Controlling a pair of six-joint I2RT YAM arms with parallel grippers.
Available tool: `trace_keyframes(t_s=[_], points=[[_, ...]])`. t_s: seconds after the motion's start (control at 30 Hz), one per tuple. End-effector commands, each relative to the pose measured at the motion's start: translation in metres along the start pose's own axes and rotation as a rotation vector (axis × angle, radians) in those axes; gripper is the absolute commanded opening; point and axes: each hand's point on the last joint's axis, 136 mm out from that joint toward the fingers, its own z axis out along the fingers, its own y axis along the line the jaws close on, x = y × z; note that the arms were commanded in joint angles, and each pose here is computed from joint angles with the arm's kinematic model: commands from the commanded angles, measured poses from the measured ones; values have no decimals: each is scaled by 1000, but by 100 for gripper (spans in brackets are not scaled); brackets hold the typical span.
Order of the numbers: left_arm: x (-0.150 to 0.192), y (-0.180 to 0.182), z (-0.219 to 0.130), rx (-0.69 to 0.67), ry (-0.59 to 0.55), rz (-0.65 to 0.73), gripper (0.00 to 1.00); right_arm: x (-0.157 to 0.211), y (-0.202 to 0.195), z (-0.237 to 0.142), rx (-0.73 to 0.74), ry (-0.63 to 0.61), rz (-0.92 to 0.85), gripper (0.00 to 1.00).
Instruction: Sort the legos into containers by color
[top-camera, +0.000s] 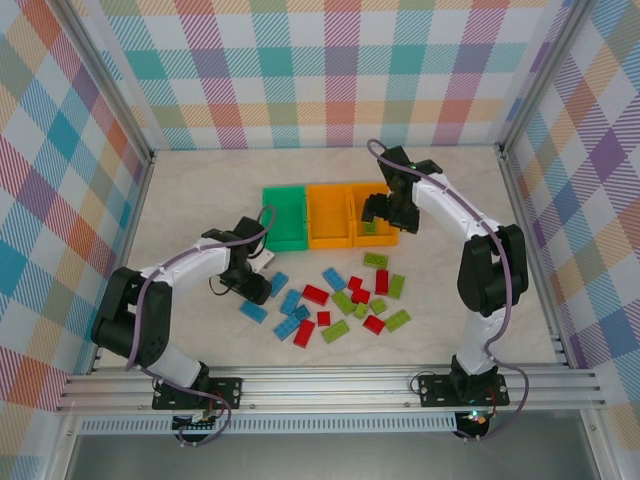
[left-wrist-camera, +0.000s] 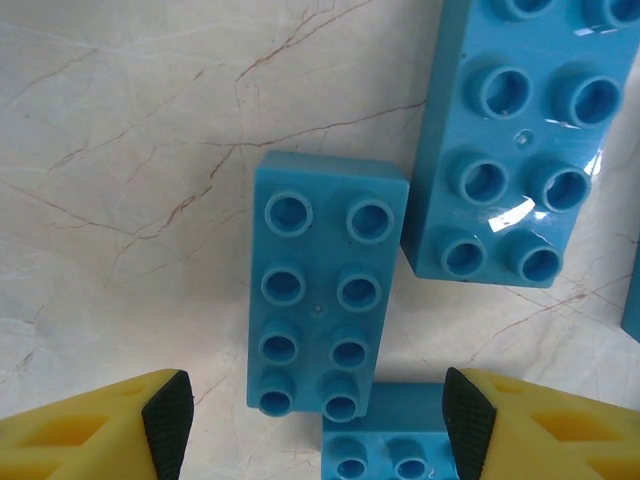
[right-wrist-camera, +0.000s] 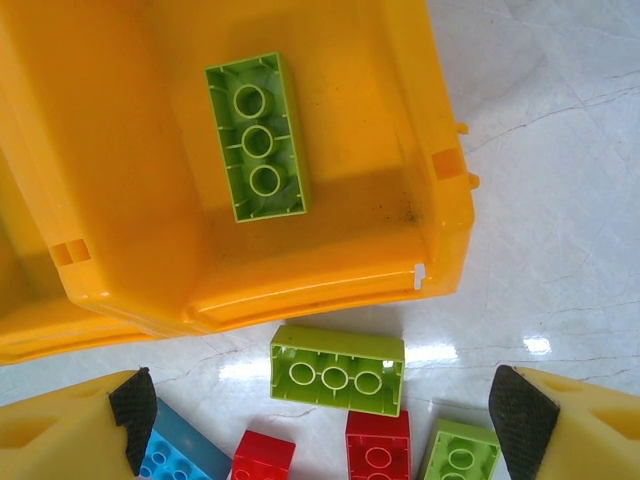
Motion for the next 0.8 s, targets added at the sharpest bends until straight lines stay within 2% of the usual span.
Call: trace_keyframes(t_s=[0.0, 0.17, 0.33, 0.43, 0.67, 0.77], points=[[2, -9, 7, 33, 20, 31, 67, 3, -6, -10, 5, -10, 3, 88], [1, -10, 15, 40, 28, 28, 63, 1, -5, -12, 0, -17, 1, 89], [2, -9, 22, 40, 57, 24, 55, 0, -7, -14, 4, -22, -2, 89], [1, -5, 25, 21, 67, 8, 44, 0, -8, -15, 9, -24, -4, 89], [-10, 6, 1, -27, -28, -53, 23, 4, -11, -13, 11, -21, 1, 89], [-15, 12, -15, -60, -68, -71, 23, 6, -12, -11, 9, -17, 6, 90]])
